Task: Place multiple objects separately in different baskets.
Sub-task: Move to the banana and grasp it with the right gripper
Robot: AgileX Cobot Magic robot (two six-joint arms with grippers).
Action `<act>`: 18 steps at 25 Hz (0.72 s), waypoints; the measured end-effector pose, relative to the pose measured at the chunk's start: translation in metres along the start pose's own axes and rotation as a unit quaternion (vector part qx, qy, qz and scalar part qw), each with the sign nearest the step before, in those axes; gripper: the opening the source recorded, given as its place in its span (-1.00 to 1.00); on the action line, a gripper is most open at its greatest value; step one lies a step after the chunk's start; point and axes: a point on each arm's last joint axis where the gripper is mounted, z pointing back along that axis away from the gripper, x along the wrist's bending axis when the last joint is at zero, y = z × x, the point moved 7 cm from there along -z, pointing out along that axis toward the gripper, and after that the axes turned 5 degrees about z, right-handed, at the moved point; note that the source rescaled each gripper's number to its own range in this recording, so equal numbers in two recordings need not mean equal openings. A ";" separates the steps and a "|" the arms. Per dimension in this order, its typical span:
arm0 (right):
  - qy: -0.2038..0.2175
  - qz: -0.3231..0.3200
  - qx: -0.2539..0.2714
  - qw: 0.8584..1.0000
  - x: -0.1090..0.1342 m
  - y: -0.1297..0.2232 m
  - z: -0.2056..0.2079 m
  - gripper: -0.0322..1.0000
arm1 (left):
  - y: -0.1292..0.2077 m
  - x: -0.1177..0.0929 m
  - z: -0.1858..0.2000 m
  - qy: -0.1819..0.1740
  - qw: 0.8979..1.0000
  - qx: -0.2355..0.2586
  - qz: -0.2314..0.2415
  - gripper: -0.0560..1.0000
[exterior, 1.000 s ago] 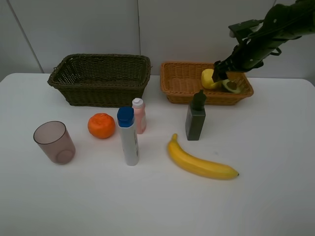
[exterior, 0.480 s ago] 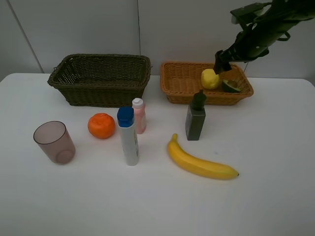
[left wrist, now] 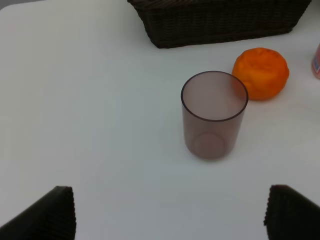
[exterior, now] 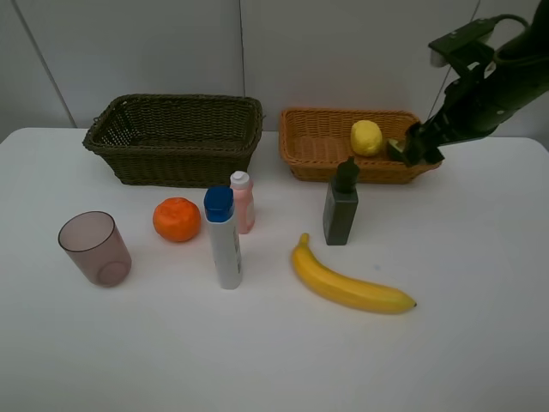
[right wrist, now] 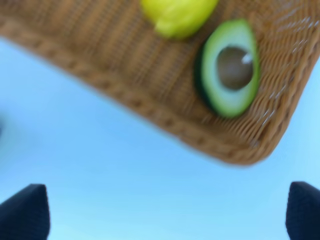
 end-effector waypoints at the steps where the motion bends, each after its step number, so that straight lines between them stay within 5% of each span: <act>1: -0.002 0.004 0.000 1.000 0.005 0.004 0.004 1.00 | 0.000 0.000 0.000 0.000 1.000 0.000 0.000 1.00; 18: -0.110 0.161 0.071 0.978 0.116 0.049 0.013 1.00 | 0.000 0.000 0.000 0.000 1.000 0.000 0.000 1.00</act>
